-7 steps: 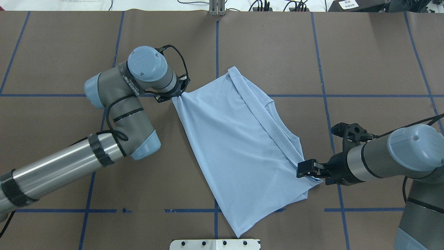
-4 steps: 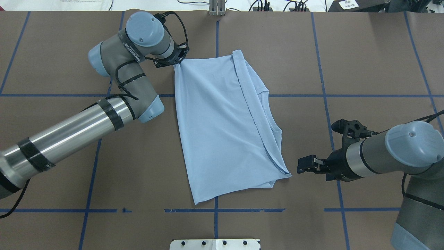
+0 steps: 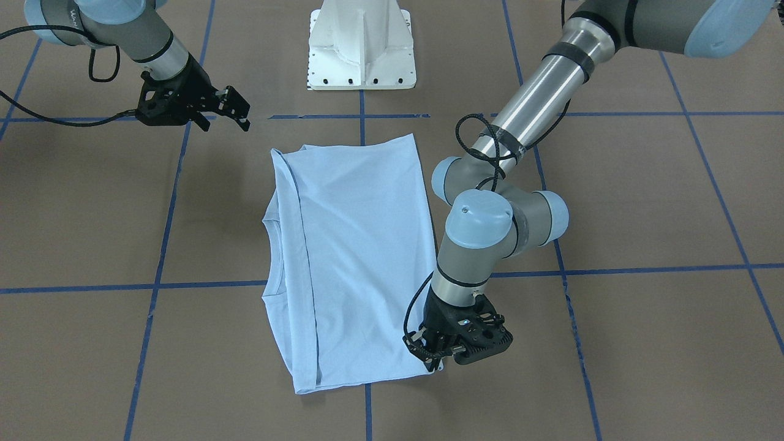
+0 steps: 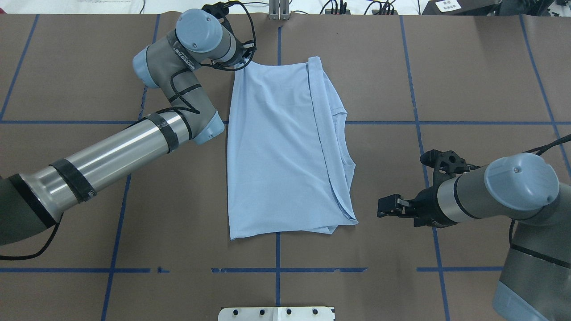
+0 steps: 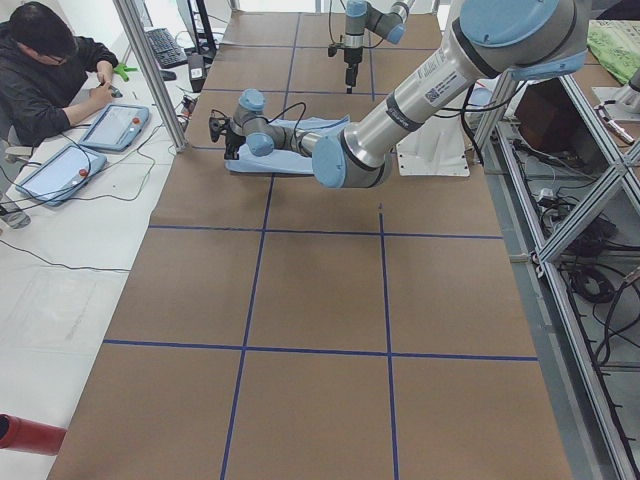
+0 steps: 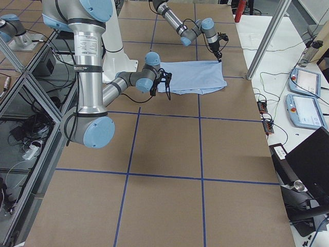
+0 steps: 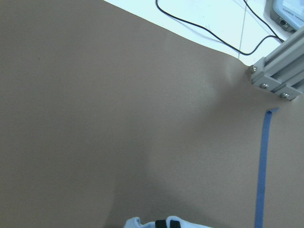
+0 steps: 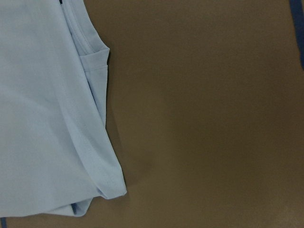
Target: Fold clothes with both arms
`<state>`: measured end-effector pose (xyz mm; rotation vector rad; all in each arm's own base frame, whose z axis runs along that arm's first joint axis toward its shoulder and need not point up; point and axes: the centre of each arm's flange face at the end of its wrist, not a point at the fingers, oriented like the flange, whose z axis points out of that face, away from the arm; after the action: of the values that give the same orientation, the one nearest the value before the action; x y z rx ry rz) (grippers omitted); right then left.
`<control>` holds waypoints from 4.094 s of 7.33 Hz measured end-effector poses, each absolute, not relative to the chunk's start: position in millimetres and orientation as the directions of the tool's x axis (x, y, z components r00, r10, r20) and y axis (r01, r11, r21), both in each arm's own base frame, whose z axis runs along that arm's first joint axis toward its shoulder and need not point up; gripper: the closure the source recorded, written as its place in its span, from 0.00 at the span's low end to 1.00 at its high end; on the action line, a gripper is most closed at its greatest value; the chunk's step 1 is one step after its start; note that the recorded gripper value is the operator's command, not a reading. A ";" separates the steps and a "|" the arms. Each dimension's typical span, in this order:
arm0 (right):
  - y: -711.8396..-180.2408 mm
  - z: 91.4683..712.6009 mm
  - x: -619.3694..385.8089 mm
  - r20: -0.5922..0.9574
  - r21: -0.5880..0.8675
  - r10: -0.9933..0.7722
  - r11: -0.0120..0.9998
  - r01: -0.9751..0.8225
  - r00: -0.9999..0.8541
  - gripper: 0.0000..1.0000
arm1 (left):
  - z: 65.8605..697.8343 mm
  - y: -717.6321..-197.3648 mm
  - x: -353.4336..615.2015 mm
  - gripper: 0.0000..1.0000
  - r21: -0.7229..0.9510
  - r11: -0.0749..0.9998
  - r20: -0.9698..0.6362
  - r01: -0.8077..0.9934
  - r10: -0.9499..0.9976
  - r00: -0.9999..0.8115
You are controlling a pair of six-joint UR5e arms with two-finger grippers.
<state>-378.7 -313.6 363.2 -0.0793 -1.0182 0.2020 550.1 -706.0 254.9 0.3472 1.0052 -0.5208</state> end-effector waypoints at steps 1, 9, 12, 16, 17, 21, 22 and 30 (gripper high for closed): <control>-315.6 361.4 -381.7 0.838 -0.155 0.203 0.979 -0.135 0.507 0.00 | 257.2 -708.6 552.1 0.00 0.075 0.819 -0.864 0.569 -0.231 0.447; -388.8 290.3 -489.7 0.751 0.095 -0.035 0.994 -0.055 0.659 0.00 | 252.5 -617.8 464.5 0.00 0.156 0.906 -0.808 0.394 -0.112 0.579; -373.5 299.0 -531.1 0.605 0.253 -0.236 0.963 0.097 0.760 0.00 | 235.0 -572.7 430.7 0.00 0.134 0.924 -0.817 0.358 -0.102 0.568; -369.9 317.4 -542.6 0.527 0.286 -0.323 0.938 0.194 0.786 0.00 | 235.6 -562.7 432.6 0.00 0.119 0.932 -0.821 0.343 -0.102 0.561; -370.0 320.1 -543.4 0.519 0.285 -0.330 0.937 0.204 0.788 0.00 | 236.0 -561.5 434.1 0.00 0.118 0.933 -0.822 0.341 -0.100 0.560; -378.8 325.8 -536.2 0.492 0.287 -0.350 0.930 0.231 0.797 0.00 | 239.1 -557.2 442.4 0.00 0.113 0.937 -0.821 0.332 -0.100 0.562; -382.4 328.2 -532.9 0.487 0.289 -0.354 0.928 0.235 0.798 0.00 | 239.4 -556.2 444.2 0.00 0.112 0.937 -0.821 0.330 -0.099 0.562; -412.8 365.5 -465.8 0.444 0.300 -0.361 0.922 0.244 0.820 0.00 | 233.7 -541.4 459.0 0.00 0.089 0.942 -0.835 0.324 -0.107 0.541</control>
<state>-465.8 -412.8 365.5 0.2354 -0.5166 -0.3249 459.0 -541.4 233.7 0.2451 0.9685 -0.2588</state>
